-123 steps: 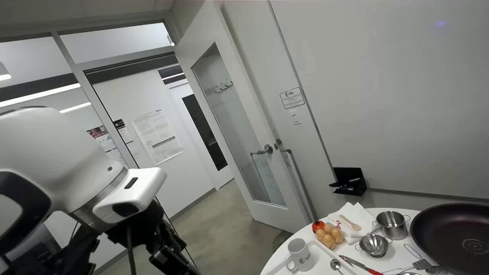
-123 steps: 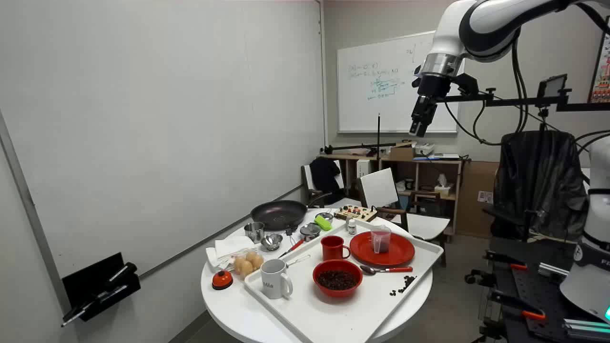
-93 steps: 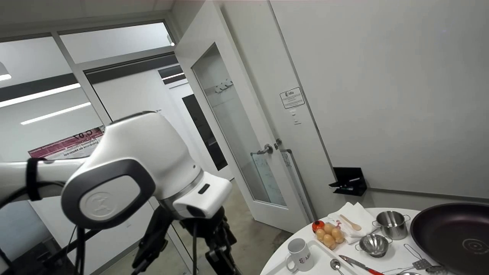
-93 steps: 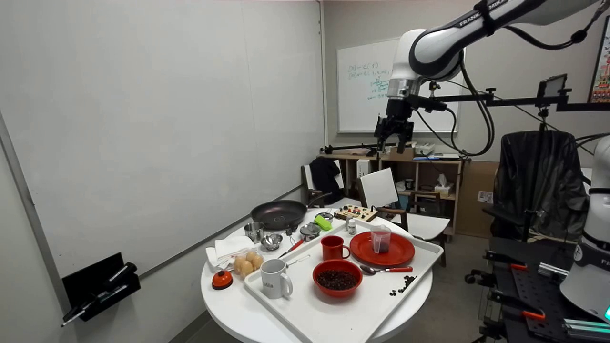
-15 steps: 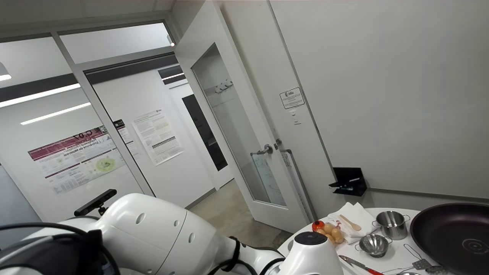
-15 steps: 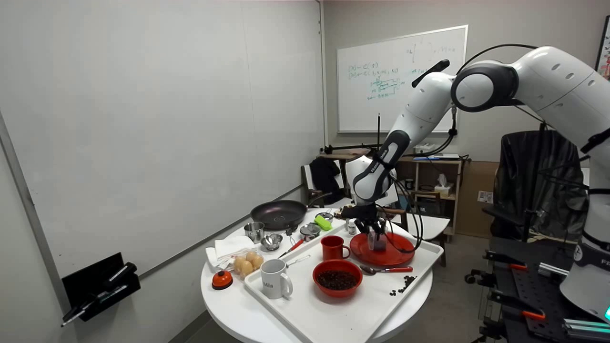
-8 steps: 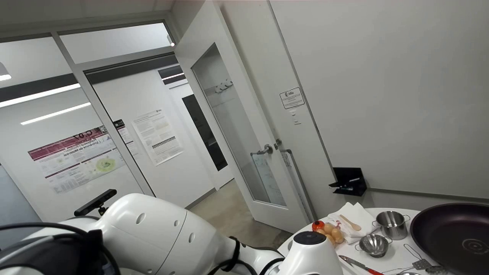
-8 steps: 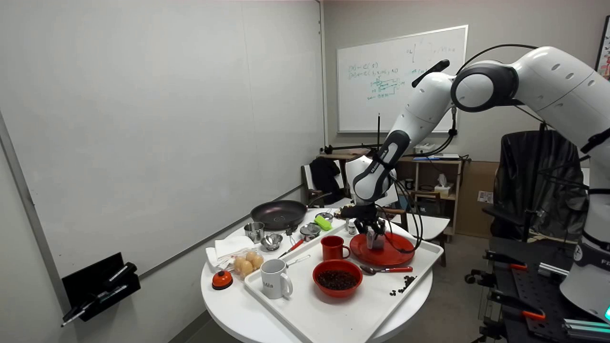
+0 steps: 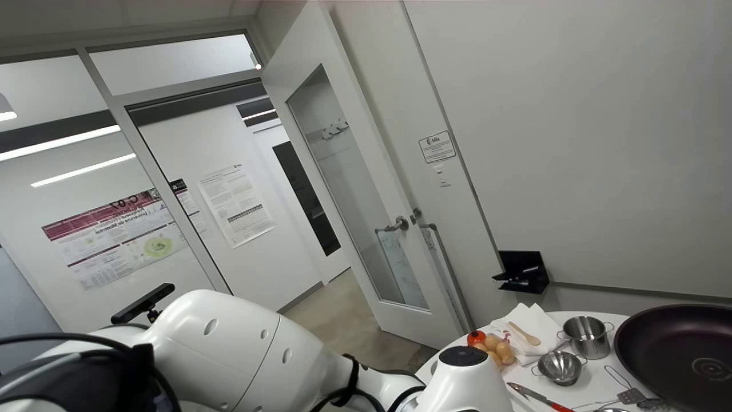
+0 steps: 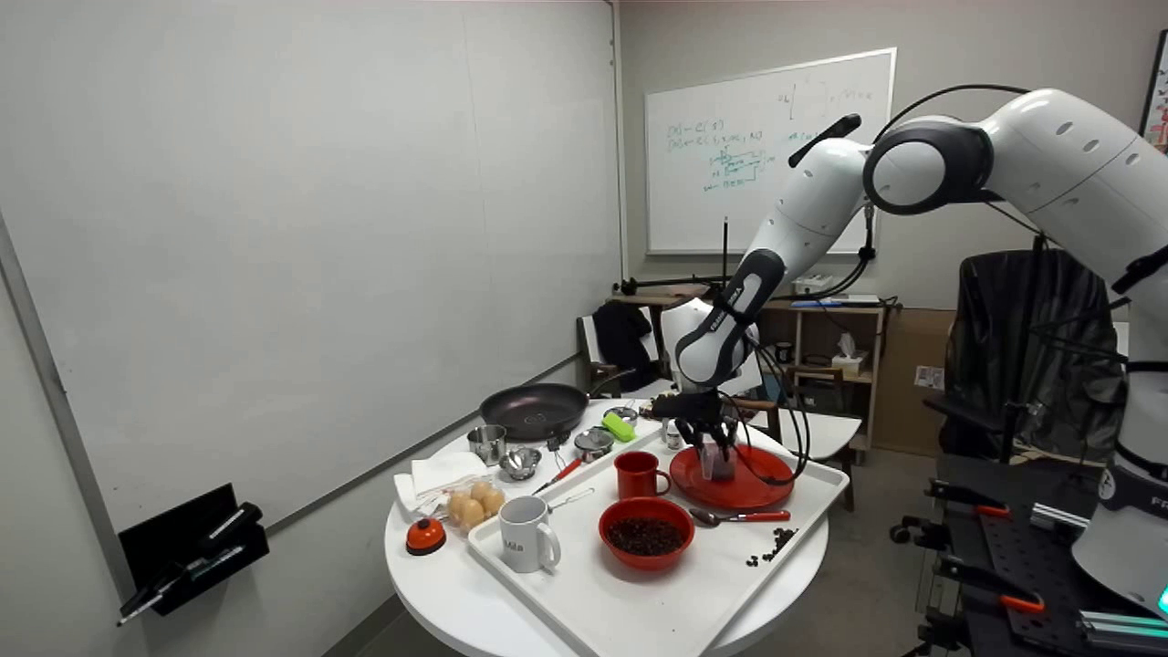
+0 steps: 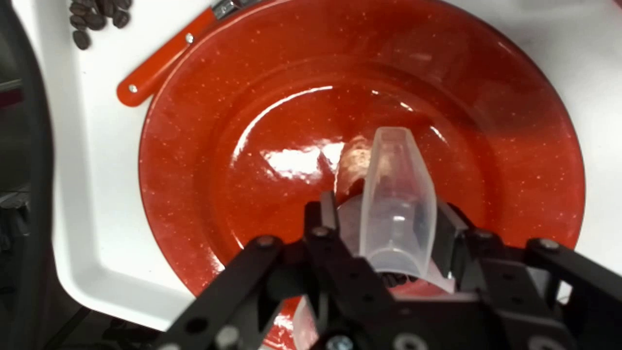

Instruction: Pour a portion of the contents inside the clear jar into the red bowl

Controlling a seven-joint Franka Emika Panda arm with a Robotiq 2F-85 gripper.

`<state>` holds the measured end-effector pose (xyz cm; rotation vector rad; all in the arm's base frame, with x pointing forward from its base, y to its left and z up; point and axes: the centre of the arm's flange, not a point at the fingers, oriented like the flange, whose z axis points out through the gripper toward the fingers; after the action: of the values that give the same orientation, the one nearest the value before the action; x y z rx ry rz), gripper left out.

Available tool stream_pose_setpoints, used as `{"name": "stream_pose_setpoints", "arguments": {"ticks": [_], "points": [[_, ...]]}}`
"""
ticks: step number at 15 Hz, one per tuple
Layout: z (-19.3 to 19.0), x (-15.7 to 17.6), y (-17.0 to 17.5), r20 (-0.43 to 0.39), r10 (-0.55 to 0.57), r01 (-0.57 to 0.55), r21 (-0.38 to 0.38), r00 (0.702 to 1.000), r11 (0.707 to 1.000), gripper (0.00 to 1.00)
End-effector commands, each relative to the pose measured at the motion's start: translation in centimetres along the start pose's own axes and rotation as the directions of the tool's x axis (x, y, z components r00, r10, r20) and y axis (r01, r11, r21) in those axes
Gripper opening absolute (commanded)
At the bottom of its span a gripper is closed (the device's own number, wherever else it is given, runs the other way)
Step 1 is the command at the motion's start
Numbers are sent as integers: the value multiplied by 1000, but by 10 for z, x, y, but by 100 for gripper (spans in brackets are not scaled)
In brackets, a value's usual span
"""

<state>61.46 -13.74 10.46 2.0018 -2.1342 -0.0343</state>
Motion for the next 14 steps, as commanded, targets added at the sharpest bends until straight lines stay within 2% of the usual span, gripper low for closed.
{"name": "stream_pose_setpoints", "arguments": {"ticks": [1,2,3,4,5,7,12,13,14], "points": [[-5,-1,-1,8,2,-2,15,1000,1000,79],[-7,-1,1,5,4,-4,21,1000,1000,85],[-10,-1,3,3,9,-9,29,1000,1000,86],[-11,0,4,3,13,-13,35,1000,999,62],[-14,0,6,2,15,-15,46,1000,999,54],[-19,0,8,-1,19,-19,68,1000,998,47],[-22,1,5,-1,24,-23,86,1000,996,9],[-23,1,5,1,25,-25,85,1000,996,4],[-25,1,5,4,26,-26,77,1000,997,7]]}}
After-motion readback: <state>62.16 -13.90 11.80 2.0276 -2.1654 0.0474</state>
